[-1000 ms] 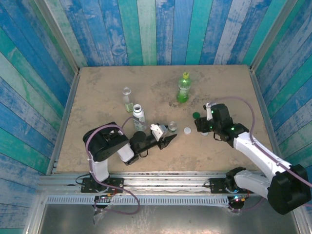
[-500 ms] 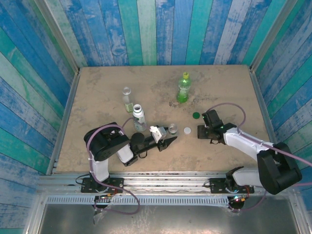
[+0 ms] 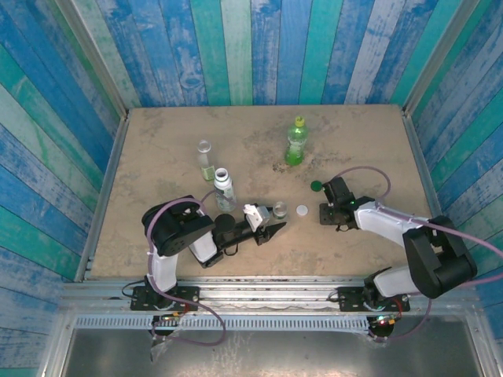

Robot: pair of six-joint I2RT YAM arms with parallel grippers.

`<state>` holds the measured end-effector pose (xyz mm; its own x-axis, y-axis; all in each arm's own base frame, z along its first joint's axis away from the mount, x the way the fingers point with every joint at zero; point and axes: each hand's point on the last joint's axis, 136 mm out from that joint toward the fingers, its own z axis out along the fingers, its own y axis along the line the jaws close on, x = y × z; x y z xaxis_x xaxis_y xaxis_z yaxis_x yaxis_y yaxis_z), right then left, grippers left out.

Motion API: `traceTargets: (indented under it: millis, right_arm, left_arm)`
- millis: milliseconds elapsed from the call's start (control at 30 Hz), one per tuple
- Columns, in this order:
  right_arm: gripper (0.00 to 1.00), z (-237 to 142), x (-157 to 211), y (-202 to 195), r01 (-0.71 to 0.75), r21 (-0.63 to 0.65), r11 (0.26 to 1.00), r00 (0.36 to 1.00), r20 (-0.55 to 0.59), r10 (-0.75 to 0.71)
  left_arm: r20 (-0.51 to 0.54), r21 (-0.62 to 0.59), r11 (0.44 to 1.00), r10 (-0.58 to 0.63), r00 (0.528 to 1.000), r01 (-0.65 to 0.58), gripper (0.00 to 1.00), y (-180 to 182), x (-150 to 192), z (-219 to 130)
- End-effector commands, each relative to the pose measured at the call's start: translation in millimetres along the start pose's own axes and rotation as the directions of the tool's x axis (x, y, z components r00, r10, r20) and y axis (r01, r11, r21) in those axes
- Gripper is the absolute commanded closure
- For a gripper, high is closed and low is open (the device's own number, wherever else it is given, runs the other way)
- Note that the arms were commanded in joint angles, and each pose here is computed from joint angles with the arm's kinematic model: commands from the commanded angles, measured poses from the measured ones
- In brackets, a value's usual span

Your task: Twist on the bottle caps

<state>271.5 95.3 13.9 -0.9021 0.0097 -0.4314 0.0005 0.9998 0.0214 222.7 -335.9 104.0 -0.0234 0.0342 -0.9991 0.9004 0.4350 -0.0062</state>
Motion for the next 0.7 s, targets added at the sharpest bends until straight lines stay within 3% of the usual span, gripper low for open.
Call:
traceTargets:
  millis: [0, 333, 667]
  right_arm:
    - [0.55, 3, -1, -3, 0.006, 0.02, 1.0, 1.0, -0.005, -0.005]
    - [0.62, -5, -4, 0, 0.015, -0.001, 1.0, 1.0, 0.01, -0.015]
    - [0.62, -64, -27, 31, 0.145, -0.065, 0.987, 0.987, 0.079, -0.139]
  left_arm:
    - [0.03, 0.018, 1.0, 0.011, 0.999, -0.012, 0.47, -4, -4, 1]
    - [0.027, 0.026, 1.0, 0.013, 1.0, -0.013, 0.47, -6, -4, 4]
    - [0.023, 0.028, 1.0, 0.014, 1.0, -0.015, 0.47, -6, -3, 5]
